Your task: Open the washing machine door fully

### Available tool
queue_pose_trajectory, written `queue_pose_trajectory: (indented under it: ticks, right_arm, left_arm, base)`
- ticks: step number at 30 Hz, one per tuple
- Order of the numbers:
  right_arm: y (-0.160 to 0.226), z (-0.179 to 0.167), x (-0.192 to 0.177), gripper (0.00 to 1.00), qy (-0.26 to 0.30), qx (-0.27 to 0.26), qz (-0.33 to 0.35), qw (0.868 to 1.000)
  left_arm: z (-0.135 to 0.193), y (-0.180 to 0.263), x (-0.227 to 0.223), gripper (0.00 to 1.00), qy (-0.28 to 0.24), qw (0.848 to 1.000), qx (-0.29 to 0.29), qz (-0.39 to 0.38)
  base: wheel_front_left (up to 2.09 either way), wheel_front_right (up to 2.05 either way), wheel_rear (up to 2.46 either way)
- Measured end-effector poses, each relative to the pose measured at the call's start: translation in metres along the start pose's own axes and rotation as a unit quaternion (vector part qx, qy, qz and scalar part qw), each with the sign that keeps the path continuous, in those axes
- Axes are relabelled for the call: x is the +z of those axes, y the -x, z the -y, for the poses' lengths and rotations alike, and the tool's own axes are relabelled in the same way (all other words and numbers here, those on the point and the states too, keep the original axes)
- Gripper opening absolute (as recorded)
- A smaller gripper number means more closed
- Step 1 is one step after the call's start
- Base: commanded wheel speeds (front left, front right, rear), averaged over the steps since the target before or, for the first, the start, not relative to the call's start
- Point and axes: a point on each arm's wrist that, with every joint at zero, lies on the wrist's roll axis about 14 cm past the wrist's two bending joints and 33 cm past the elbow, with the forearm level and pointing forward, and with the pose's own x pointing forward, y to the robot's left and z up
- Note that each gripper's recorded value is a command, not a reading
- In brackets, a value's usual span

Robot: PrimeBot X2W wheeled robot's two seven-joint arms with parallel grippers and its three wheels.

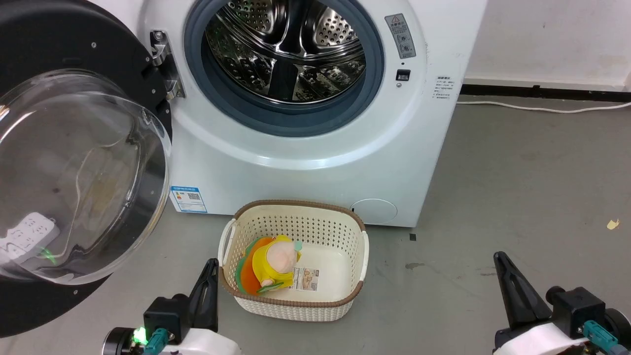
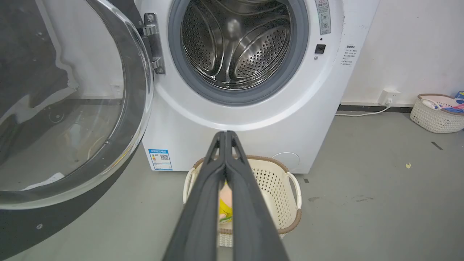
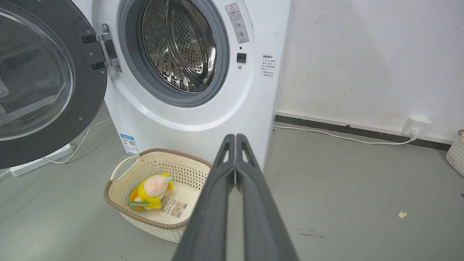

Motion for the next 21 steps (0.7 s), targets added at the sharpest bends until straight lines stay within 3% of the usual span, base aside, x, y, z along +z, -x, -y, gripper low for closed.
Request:
queue_pose_trajectory:
  ticks: [21]
  right_arm:
    - [-0.0012,-0.0048,-0.0012,0.00,0.004,0.007,-0.014,1.000]
  left_arm:
    - [-0.0068,-0.0012,0.0032,0.00,-0.011,1.000,0.008,-0.008]
  base:
    - [0.00,0.00,0.00]
